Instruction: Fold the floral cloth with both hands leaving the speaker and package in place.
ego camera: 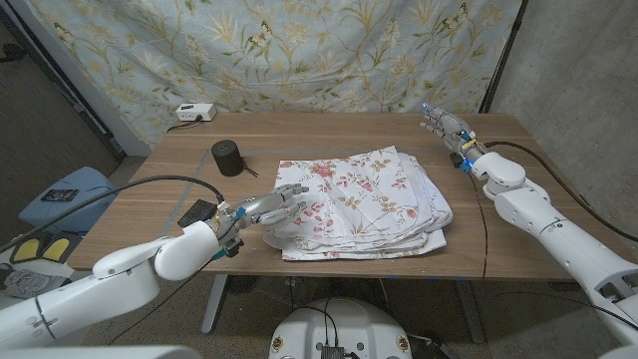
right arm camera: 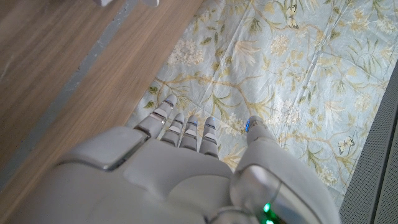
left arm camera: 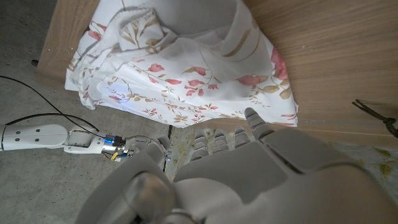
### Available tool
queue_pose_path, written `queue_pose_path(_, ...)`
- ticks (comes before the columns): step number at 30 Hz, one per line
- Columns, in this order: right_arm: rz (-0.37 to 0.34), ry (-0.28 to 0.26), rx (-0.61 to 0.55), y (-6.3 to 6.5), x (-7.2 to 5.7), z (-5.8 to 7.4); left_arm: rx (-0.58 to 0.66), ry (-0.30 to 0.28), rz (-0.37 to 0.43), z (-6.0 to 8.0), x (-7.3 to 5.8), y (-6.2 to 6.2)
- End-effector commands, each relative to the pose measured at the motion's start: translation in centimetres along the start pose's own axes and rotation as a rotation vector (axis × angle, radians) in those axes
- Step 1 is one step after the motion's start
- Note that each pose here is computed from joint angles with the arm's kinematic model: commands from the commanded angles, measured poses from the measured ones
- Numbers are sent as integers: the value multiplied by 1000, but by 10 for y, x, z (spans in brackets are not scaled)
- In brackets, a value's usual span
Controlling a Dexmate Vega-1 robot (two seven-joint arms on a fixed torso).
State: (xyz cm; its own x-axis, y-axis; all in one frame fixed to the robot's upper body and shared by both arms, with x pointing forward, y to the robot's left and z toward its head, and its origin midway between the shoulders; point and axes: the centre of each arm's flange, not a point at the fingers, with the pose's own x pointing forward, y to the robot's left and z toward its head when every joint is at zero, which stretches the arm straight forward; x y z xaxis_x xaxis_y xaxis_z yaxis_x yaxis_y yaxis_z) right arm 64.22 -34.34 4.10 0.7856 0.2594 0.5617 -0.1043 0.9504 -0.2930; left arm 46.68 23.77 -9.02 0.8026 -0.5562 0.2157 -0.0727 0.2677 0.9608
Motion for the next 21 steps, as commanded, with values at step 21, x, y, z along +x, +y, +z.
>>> queue_pose_path(21, 38, 58, -159, 8, 7, 18, 45, 30, -168, 0, -4, -16)
